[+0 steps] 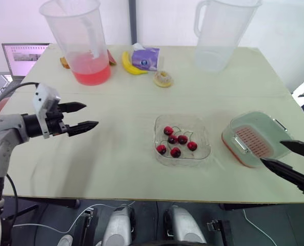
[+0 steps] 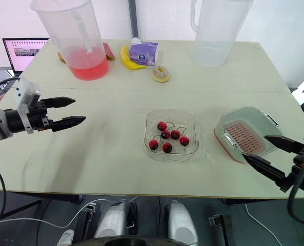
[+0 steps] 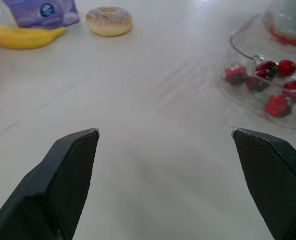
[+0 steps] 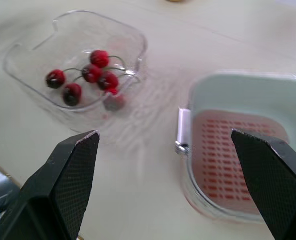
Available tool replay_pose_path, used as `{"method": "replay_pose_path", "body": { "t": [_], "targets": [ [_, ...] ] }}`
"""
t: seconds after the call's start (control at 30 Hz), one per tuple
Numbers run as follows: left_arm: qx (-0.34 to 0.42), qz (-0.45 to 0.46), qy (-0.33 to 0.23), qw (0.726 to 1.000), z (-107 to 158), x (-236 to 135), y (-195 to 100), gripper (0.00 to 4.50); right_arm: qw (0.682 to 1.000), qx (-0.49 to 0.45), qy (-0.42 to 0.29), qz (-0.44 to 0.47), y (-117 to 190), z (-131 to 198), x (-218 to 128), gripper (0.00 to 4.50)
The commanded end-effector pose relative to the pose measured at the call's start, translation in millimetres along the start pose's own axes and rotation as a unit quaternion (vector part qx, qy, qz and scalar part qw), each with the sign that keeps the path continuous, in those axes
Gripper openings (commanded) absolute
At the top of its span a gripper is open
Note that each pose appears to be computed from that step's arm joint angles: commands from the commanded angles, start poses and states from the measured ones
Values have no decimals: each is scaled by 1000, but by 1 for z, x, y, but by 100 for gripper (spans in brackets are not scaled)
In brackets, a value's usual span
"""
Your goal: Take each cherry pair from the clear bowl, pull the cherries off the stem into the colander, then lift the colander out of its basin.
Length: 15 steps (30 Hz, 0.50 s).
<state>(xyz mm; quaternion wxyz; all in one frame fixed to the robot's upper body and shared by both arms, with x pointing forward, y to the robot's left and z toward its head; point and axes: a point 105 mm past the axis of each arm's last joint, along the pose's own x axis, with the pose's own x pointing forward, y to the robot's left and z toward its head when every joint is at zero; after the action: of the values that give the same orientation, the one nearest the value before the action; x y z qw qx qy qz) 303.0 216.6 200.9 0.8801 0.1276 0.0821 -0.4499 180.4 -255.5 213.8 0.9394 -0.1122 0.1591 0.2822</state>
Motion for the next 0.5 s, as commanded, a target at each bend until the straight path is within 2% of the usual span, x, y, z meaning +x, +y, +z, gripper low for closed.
{"method": "replay_pose_path", "body": {
  "t": [0.03,0.13,0.2,0.5],
  "targets": [
    [44,-77,1,996,19,11,-30,450,997,-50,15,52,19,20,16,444],
    [60,-156,11,986,25,19,-61,450,988,-112,40,103,36,39,37,444],
    [66,-181,18,981,24,22,-72,450,979,-144,58,134,45,45,48,444],
    [89,-208,12,974,22,38,-80,450,968,-214,94,97,31,74,121,444]
  ]
}}
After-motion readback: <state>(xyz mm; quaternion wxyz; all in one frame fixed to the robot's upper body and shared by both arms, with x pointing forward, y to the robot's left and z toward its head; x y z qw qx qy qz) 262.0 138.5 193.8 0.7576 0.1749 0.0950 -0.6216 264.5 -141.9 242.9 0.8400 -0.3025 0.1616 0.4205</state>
